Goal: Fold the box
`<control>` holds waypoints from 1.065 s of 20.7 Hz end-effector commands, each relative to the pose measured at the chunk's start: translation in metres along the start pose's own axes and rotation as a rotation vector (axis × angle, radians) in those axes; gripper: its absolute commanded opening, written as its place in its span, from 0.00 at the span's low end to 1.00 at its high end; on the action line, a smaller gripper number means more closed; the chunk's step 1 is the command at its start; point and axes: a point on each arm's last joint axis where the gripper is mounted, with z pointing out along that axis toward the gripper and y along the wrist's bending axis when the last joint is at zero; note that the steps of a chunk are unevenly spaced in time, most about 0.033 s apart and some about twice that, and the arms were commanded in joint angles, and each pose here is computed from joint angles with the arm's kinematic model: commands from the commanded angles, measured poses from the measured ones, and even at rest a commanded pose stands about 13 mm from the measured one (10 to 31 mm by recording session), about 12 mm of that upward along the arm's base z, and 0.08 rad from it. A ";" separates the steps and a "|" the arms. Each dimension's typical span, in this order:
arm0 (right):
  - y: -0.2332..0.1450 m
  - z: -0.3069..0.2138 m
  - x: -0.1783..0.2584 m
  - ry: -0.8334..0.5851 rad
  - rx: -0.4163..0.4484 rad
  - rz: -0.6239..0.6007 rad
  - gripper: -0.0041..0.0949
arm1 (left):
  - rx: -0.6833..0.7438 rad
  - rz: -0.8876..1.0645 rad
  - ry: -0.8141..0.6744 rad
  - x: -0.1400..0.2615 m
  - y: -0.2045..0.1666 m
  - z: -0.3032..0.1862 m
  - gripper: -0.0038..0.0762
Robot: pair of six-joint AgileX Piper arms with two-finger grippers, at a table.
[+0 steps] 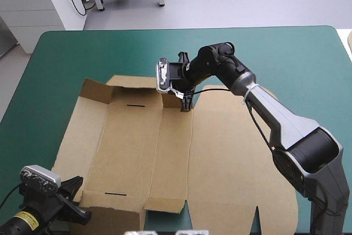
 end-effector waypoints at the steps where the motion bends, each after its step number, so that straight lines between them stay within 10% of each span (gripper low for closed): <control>1: -0.006 -0.036 -0.014 -0.050 0.096 0.024 0.33 | 0.005 -0.014 -0.078 -0.012 0.000 -0.003 0.04; 5: -0.005 -0.043 -0.008 0.025 0.106 0.096 0.28 | 0.005 -0.014 -0.078 -0.012 0.000 -0.003 0.04; 8: -0.016 -0.063 0.010 0.166 0.235 0.216 0.02 | 0.005 -0.014 -0.078 -0.012 0.000 -0.003 0.04; 16: -0.024 -0.193 0.112 0.227 0.394 0.808 0.03 | 0.000 -0.012 -0.076 -0.013 0.000 -0.003 0.04; 22: 0.043 -0.251 0.167 0.213 0.480 1.097 0.03 | -0.003 -0.055 -0.073 -0.022 0.002 0.008 0.04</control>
